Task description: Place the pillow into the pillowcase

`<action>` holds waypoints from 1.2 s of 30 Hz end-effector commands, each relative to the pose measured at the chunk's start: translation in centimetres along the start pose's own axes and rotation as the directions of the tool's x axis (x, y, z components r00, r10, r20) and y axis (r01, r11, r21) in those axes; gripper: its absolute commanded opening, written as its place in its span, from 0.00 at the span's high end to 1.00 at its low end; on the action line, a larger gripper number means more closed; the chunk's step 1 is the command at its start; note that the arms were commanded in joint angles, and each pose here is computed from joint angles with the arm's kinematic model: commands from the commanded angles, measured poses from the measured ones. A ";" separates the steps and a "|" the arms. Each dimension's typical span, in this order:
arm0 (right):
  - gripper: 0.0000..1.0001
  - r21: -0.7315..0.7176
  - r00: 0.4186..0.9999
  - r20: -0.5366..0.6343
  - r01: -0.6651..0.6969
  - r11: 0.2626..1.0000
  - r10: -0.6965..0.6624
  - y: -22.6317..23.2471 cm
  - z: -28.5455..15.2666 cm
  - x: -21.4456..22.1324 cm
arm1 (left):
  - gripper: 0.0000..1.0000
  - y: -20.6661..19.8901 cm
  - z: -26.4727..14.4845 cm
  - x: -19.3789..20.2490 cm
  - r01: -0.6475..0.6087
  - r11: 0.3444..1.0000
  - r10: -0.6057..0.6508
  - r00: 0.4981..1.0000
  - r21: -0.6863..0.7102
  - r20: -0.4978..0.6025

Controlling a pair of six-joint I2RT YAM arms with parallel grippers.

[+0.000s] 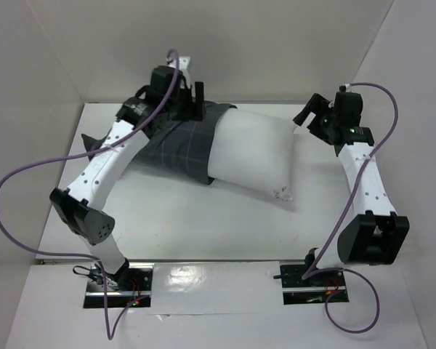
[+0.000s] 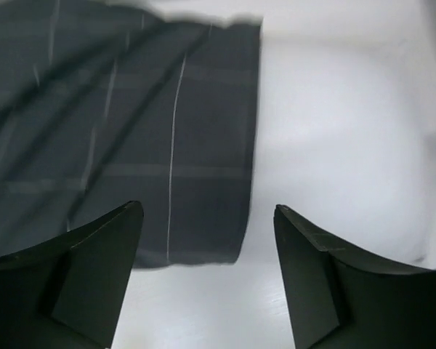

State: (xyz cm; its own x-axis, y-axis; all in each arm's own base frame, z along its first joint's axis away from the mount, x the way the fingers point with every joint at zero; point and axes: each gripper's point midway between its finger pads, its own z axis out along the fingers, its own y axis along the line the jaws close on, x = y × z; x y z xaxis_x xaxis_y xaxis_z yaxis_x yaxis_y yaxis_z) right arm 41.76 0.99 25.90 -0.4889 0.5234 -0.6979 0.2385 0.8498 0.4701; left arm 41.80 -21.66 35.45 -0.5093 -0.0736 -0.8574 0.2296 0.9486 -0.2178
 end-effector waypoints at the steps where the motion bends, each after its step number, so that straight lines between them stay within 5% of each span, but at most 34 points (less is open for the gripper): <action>1: 0.00 0.034 0.998 -0.020 0.065 0.997 -0.064 -1.8 -1.5 2.5 | 0.13 0.5 3.6 6.0 -0.084 0.991 0.069 0.988 -0.102 -0.142; 8: 0.00 -0.009 0.990 -0.137 0.036 0.999 -0.037 -2.9 -0.6 7.9 | 0.11 -0.8 5.1 9.6 -0.141 0.974 0.105 0.975 -0.177 -0.195; 20: 0.00 -0.198 0.975 -0.224 -0.047 0.979 0.001 -1.1 1.5 13.9 | 0.12 0.0 9.2 10.4 -0.188 0.917 0.122 0.972 -0.351 -0.200; 24: 0.00 -0.255 0.962 -0.271 -0.051 0.966 -0.021 0.6 2.4 15.8 | 0.21 1.2 11.0 10.8 -0.221 0.894 0.134 0.962 -0.391 -0.238; 27: 0.12 -0.271 0.963 -0.268 -0.042 0.962 -0.034 1.3 2.5 15.8 | 0.55 1.5 11.0 10.4 -0.220 0.896 0.131 0.961 -0.386 -0.244; 28: 0.19 -0.293 0.966 -0.254 -0.030 0.956 -0.047 2.0 2.6 15.7 | 0.69 0.8 10.6 9.8 -0.213 0.913 0.135 0.962 -0.348 -0.237; 29: 0.27 -0.317 0.965 -0.258 -0.039 0.948 -0.047 2.7 2.4 15.8 | 0.95 0.4 10.3 9.5 -0.215 0.920 0.140 0.961 -0.327 -0.237; 32: 0.68 -0.406 0.964 -0.261 -0.052 0.912 -0.061 4.9 1.8 16.1 | 1.00 -4.9 8.6 8.3 -0.223 0.965 0.193 0.959 -0.136 -0.206; 36: 0.91 -0.484 0.963 -0.264 -0.082 0.871 -0.055 8.6 1.9 15.9 | 1.00 -14.9 4.1 6.0 -0.222 0.945 0.254 0.961 0.239 -0.110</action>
State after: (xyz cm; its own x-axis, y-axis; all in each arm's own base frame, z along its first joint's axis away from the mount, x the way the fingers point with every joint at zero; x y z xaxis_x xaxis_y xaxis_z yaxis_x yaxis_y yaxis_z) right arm 36.34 12.52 14.07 -0.7168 0.4528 -0.5302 0.0003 0.7606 0.6492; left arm 44.00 -29.28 22.79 -0.6575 0.2035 -0.7254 0.2174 0.9731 0.0760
